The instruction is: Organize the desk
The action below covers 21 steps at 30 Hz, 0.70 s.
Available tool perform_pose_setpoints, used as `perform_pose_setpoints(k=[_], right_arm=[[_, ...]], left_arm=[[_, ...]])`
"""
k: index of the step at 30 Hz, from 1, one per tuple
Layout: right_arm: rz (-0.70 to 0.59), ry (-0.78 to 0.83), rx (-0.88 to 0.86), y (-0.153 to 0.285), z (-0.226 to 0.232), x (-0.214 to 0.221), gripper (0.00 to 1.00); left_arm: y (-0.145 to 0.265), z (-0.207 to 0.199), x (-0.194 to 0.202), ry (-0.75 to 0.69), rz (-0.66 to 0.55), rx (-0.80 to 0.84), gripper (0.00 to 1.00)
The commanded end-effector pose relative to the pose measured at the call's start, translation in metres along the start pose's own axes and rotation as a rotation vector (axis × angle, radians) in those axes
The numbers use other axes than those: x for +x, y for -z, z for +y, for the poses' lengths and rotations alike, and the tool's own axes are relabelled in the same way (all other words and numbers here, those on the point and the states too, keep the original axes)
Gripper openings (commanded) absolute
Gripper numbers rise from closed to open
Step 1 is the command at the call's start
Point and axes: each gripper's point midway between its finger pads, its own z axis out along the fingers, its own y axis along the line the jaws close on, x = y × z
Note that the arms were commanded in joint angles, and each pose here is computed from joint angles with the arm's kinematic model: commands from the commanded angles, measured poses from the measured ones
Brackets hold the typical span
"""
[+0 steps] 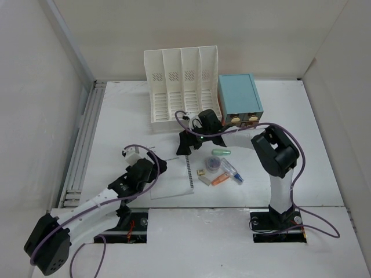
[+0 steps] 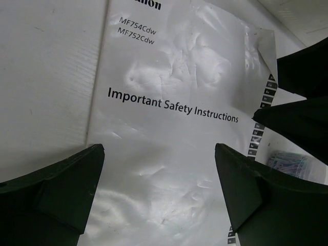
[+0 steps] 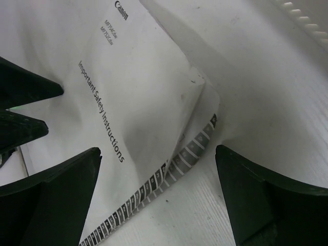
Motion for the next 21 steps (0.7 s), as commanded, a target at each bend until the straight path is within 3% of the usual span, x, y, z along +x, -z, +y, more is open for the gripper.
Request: perform_pose_setpoints(k=[1, 7, 14, 18, 19, 21], right_arm=[[-0.017, -0.002, -0.06, -0.01, 0.013, -0.009, 0.98], [0.012, -0.013, -0.147, -0.012, 0.029, -0.001, 0.85], [0.026, -0.004, -0.263, -0.009, 0.049, -0.003, 0.57], [0.033, 0.004, -0.329, -0.005, 0.06, -0.005, 0.28], [0.02, 0.026, -0.342, -0.002, 0.064, -0.011, 0.12], [0.016, 0.035, -0.362, 0.002, 0.07, -0.015, 0.01]], left_arm=[[-0.002, 0.011, 0.004, 0.011, 0.006, -0.057, 0.88], [-0.003, 0.007, 0.002, 0.008, 0.009, -0.063, 0.88], [-0.005, 0.007, 0.01, -0.038, 0.064, -0.097, 0.88], [-0.005, 0.005, 0.01, -0.047, 0.074, -0.094, 0.88], [-0.005, 0.005, 0.01, -0.047, 0.074, -0.094, 0.88], [-0.004, 0.005, 0.012, -0.047, 0.082, -0.09, 0.88]])
